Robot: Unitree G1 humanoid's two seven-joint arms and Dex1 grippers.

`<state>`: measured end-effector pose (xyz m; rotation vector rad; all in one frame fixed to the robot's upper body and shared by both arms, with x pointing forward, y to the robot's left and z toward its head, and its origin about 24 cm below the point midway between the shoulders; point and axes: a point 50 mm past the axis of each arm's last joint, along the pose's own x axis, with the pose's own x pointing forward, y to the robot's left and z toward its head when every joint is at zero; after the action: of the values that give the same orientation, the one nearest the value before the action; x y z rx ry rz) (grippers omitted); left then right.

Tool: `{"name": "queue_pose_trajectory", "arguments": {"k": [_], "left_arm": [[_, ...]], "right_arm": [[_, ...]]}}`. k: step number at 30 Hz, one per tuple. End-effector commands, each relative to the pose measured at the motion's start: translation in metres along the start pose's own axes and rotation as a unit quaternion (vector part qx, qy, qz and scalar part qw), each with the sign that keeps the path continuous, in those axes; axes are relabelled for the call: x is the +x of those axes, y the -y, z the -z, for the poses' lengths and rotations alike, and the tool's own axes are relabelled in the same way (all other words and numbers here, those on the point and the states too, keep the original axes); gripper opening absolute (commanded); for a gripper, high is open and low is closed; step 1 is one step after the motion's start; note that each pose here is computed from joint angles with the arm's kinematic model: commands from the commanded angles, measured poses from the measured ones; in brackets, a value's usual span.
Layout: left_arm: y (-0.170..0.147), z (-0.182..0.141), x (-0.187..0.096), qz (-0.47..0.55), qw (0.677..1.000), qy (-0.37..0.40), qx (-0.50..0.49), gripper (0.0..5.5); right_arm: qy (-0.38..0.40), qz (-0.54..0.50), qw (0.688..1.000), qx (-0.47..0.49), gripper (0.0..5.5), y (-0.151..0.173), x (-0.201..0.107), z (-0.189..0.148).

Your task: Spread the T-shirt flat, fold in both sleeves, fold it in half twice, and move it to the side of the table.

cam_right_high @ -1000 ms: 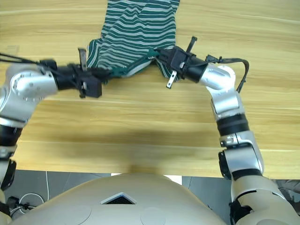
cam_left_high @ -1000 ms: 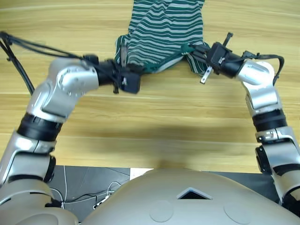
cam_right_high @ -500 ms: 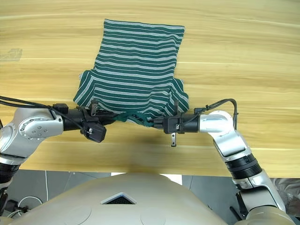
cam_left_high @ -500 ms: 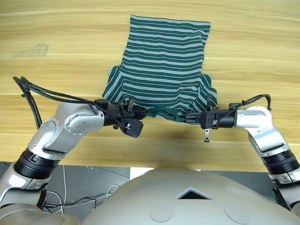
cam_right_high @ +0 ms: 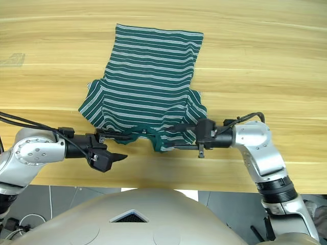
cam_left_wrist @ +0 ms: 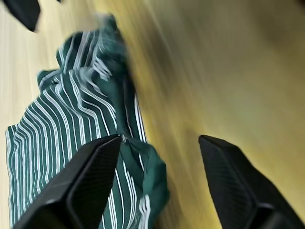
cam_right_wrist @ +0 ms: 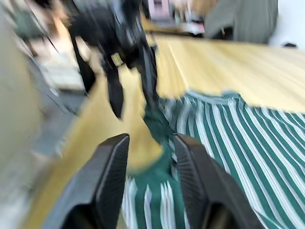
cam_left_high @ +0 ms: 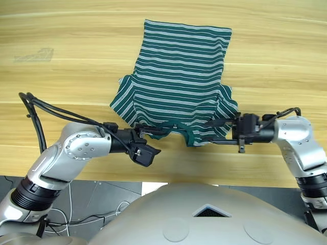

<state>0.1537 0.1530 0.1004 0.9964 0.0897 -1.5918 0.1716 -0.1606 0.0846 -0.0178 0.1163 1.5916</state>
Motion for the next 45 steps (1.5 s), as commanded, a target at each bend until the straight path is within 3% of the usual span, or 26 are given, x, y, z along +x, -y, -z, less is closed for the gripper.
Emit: {"name": "queue_pose_trajectory", "arguments": {"k": [1, 4, 8, 13, 18, 26, 31, 37, 41, 45], "left_arm": [[-0.011, -0.006, -0.016, -0.014, 0.999, 0.023, -0.037, 3.78], [-0.045, 0.001, -0.046, -0.137, 0.988, 0.036, -0.065, 4.06], [-0.072, 0.028, -0.076, -0.277, 0.959, -0.064, -0.013, 4.06], [-0.070, 0.055, -0.071, -0.295, 0.938, -0.169, 0.069, 4.06], [-0.059, 0.066, -0.048, -0.278, 0.945, -0.156, 0.074, 4.06], [-0.044, 0.099, -0.028, -0.277, 0.943, -0.178, 0.042, 4.06], [-0.030, 0.126, -0.028, -0.280, 0.938, -0.204, 0.000, 4.06], [-0.024, 0.135, -0.030, -0.287, 0.933, -0.216, -0.008, 4.06], [-0.024, 0.132, -0.029, -0.289, 0.933, -0.213, 0.003, 4.06], [-0.030, 0.099, -0.015, -0.285, 0.944, -0.159, 0.053, 4.06]], "right_arm": [[-0.003, 0.000, 1.000, 0.023, 2.52, -0.002, -0.012, -0.001], [-0.057, 0.114, 0.991, -0.035, 2.99, 0.020, -0.030, 0.009], [-0.160, 0.215, 0.955, -0.126, 3.68, 0.040, -0.054, 0.021], [-0.252, 0.248, 0.910, -0.218, 4.42, 0.056, -0.062, 0.031], [-0.306, 0.217, 0.885, -0.276, 5.32, 0.056, -0.055, 0.045], [-0.329, 0.200, 0.876, -0.292, 5.36, 0.058, -0.047, 0.065], [-0.409, 0.195, 0.846, -0.280, 5.36, 0.061, -0.084, 0.072], [-0.483, 0.163, 0.820, -0.261, 5.36, 0.056, -0.114, 0.071], [-0.477, 0.122, 0.836, -0.242, 5.36, 0.040, -0.107, 0.075], [-0.433, 0.096, 0.865, -0.235, 5.36, 0.025, -0.086, 0.072]]}}
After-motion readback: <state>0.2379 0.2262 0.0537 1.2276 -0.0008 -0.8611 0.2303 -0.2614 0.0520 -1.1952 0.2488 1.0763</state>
